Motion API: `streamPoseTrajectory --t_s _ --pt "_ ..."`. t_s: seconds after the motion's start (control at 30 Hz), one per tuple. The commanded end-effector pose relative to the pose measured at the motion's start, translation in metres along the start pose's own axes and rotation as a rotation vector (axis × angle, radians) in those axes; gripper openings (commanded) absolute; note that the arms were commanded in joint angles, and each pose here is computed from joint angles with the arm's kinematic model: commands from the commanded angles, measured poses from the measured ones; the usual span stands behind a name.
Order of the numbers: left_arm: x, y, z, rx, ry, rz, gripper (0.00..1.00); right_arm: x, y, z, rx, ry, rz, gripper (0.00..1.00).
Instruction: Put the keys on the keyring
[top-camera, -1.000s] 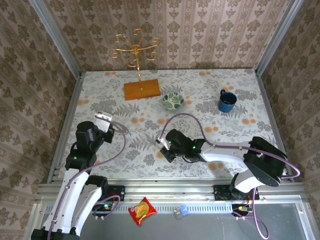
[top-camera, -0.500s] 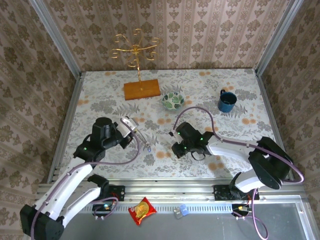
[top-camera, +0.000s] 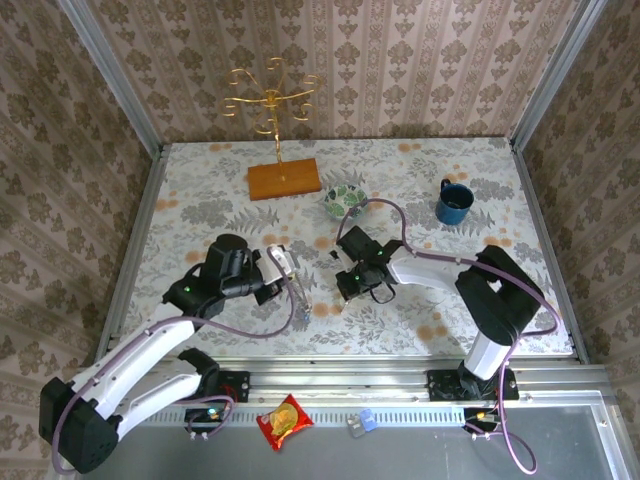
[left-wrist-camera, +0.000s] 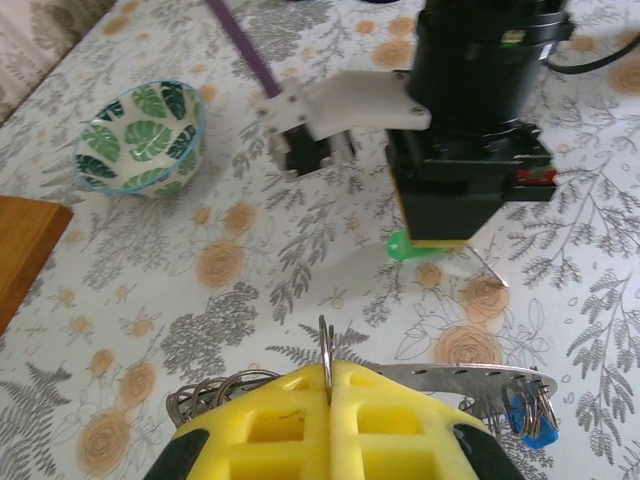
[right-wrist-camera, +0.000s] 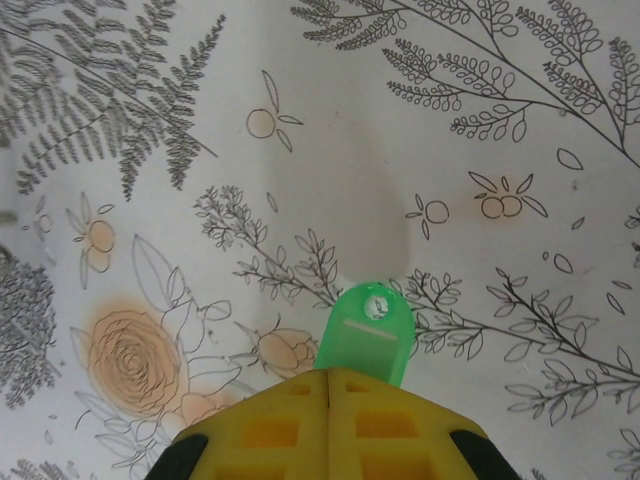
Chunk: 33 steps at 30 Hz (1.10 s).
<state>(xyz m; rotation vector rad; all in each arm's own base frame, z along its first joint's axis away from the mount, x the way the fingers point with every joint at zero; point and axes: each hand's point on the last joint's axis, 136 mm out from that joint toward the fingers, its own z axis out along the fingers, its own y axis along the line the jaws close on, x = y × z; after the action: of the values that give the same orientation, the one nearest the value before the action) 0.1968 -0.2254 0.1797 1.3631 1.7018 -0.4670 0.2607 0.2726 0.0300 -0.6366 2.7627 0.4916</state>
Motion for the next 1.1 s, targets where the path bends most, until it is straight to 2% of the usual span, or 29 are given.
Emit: streamPoseTrajectory --t_s 0.0,0.1,0.33,0.7,1.07 --pt "-0.021 -0.004 -0.002 0.026 -0.049 0.077 0.0 0.006 -0.01 0.005 0.046 0.057 0.001 0.0" --pt "-0.019 -0.006 0.004 0.03 -0.04 0.095 0.0 0.007 -0.01 0.008 0.045 0.072 -0.002 0.04" --pt "-0.015 -0.013 0.013 0.057 -0.02 0.118 0.0 0.014 -0.012 0.001 0.053 0.094 -0.017 0.22" --pt "-0.011 -0.016 0.018 0.063 -0.016 0.124 0.0 0.017 -0.013 -0.008 0.065 0.105 -0.029 0.29" --pt "-0.011 -0.015 0.02 0.051 -0.016 0.129 0.0 0.019 -0.031 -0.017 0.199 0.088 0.035 0.36"
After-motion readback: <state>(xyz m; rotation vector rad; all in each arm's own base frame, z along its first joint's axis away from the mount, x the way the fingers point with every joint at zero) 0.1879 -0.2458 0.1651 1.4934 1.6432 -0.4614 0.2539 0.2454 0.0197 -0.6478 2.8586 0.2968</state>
